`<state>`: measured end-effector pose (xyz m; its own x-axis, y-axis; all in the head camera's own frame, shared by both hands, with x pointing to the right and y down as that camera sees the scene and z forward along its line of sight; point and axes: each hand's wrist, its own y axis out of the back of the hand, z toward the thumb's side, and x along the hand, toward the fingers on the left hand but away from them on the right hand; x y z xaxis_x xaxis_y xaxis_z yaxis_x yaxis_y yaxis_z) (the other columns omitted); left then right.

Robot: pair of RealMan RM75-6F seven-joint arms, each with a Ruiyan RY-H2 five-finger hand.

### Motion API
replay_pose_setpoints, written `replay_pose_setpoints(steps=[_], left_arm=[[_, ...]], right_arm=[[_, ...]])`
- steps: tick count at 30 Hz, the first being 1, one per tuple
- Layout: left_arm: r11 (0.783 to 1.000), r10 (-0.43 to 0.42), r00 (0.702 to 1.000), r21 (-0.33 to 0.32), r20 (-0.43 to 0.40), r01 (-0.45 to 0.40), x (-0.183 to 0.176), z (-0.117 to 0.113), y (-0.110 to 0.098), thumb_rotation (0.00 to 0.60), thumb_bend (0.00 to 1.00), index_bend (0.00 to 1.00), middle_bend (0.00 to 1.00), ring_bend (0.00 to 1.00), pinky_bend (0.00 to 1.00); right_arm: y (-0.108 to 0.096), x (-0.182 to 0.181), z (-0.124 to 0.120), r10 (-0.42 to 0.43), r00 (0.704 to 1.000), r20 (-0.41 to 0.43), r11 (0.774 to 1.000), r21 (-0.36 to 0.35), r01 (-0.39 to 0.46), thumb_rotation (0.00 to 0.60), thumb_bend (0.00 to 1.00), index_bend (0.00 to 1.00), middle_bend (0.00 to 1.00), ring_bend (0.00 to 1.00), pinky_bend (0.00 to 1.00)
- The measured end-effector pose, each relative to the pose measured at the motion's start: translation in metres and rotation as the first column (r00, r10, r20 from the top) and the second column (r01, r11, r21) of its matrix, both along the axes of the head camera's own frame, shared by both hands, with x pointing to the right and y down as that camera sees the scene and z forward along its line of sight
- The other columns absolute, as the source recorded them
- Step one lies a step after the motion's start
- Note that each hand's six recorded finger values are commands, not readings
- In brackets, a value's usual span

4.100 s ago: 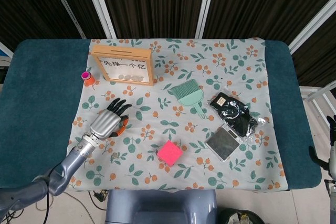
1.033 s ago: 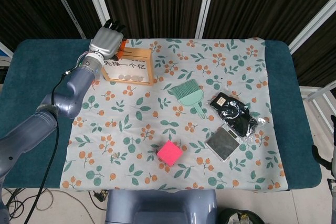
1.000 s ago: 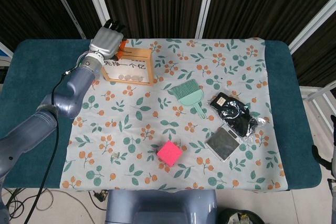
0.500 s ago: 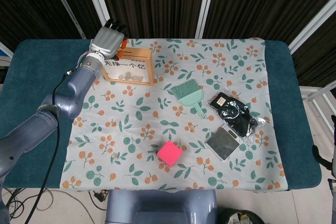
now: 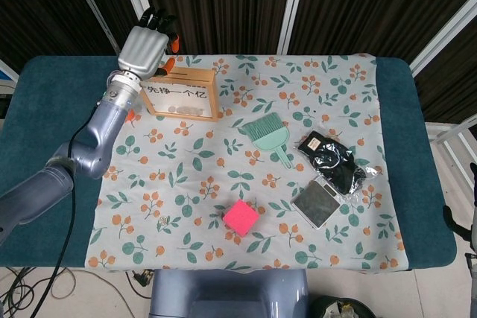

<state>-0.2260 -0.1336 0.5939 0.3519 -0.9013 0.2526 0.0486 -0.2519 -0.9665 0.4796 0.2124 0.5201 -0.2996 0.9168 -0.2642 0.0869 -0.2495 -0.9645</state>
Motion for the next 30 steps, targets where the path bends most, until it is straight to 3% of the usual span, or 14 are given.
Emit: replay_pose_setpoints(steps=[3, 5, 9, 13, 17, 21, 30], left_arm=[[0.997, 0.024, 0.997, 0.076, -0.08, -0.017, -0.014, -0.011, 0.023, 0.6, 0.29, 0.46, 0.1, 0.0, 0.0], [0.995, 0.052, 0.991, 0.094, -0.126, -0.04, -0.03, -0.01, 0.056, 0.6, 0.28, 0.46, 0.1, 0.0, 0.0], [0.996, 0.085, 0.976, 0.045, -0.2, -0.077, -0.069, 0.009, 0.138, 0.6, 0.28, 0.45, 0.1, 0.0, 0.0], [0.994, 0.096, 0.968, -0.035, -0.232, -0.107, -0.095, 0.034, 0.203, 0.6, 0.28, 0.43, 0.1, 0.0, 0.0], [0.987, 0.101, 0.965, -0.096, -0.242, -0.127, -0.104, 0.054, 0.234, 0.6, 0.28, 0.42, 0.1, 0.0, 0.0], [0.967, 0.141, 0.959, -0.173, -0.246, -0.187, -0.103, 0.072, 0.261, 0.6, 0.28, 0.42, 0.1, 0.0, 0.0], [0.924, 0.229, 0.945, -0.254, -0.232, -0.286, -0.101, 0.083, 0.316, 0.6, 0.28, 0.41, 0.1, 0.0, 0.0]], right_arm=[[0.0, -0.001, 0.0, -0.005, 1.0, -0.001, 1.0, 0.001, 0.005, 0.6, 0.39, 0.08, 0.05, 0.0, 0.0], [0.0, -0.001, 0.001, -0.006, 1.0, -0.002, 1.0, 0.002, 0.006, 0.6, 0.39, 0.08, 0.05, 0.0, 0.0], [0.0, -0.002, 0.0, -0.012, 1.0, -0.008, 1.0, 0.006, 0.012, 0.6, 0.39, 0.08, 0.05, 0.0, 0.0], [0.0, -0.002, 0.0, -0.019, 1.0, -0.016, 1.0, 0.01, 0.019, 0.6, 0.39, 0.08, 0.05, 0.0, 0.0], [0.0, -0.002, -0.001, -0.024, 0.999, -0.021, 1.0, 0.01, 0.024, 0.6, 0.39, 0.08, 0.05, 0.0, 0.0], [-0.001, -0.003, -0.001, -0.04, 0.999, -0.03, 0.999, 0.012, 0.04, 0.6, 0.39, 0.08, 0.05, 0.0, 0.0], [0.002, -0.008, 0.002, -0.074, 0.996, -0.048, 0.997, -0.004, 0.074, 0.6, 0.39, 0.08, 0.05, 0.0, 0.0]])
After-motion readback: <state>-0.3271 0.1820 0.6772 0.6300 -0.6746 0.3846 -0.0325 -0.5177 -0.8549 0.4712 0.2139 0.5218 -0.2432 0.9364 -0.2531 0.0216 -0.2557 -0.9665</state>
